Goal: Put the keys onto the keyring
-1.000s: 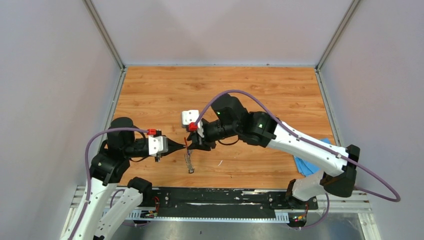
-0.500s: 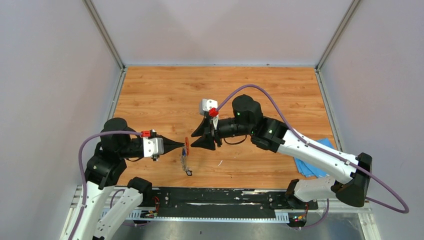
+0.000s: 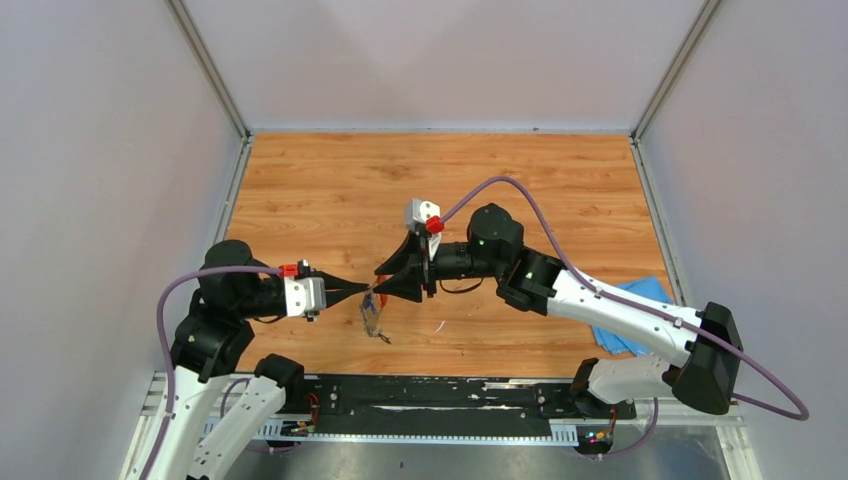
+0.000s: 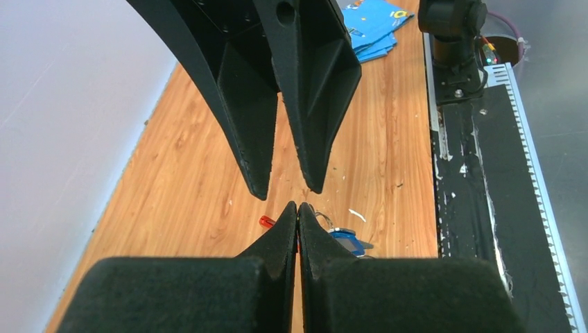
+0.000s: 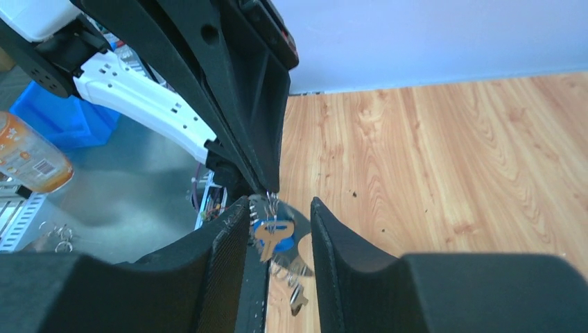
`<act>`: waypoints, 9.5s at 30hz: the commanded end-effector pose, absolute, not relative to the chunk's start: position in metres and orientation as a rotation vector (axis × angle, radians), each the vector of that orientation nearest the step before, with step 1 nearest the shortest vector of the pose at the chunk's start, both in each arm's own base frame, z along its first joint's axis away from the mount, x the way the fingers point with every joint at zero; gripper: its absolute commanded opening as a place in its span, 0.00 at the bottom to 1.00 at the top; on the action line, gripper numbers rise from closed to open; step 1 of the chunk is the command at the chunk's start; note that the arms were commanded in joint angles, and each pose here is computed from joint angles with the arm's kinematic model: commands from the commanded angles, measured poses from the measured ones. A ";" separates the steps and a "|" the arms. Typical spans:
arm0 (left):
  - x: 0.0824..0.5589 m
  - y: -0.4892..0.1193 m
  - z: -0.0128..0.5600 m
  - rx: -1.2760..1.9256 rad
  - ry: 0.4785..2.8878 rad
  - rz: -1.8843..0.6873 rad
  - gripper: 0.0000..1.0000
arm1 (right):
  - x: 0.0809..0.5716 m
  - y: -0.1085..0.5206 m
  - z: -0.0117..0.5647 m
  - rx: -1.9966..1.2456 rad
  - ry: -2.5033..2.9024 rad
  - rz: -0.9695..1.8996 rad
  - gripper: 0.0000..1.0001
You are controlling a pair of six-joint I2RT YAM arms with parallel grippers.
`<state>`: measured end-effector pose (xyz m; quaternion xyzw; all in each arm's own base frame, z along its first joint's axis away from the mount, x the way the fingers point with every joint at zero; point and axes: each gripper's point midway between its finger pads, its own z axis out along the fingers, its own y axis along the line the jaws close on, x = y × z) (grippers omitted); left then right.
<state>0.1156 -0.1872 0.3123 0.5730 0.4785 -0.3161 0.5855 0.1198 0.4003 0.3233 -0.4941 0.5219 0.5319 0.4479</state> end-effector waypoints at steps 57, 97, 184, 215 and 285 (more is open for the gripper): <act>0.208 -0.119 0.174 1.468 1.582 -0.182 0.46 | 0.238 0.433 0.096 -1.237 1.864 0.729 0.47; 0.245 -0.114 0.032 1.875 2.127 -0.970 0.45 | 0.272 0.356 0.102 -0.755 1.920 1.192 0.47; 0.199 -0.189 0.318 1.750 1.126 -0.310 0.00 | 0.201 0.340 0.336 -1.040 1.190 1.273 0.45; 0.141 -0.208 0.361 1.687 0.905 -0.572 0.00 | 0.142 0.375 0.376 -1.366 0.835 1.054 0.33; 0.084 -0.212 0.371 1.736 0.606 -0.645 0.00 | 0.133 0.375 0.332 -1.823 0.825 1.438 0.49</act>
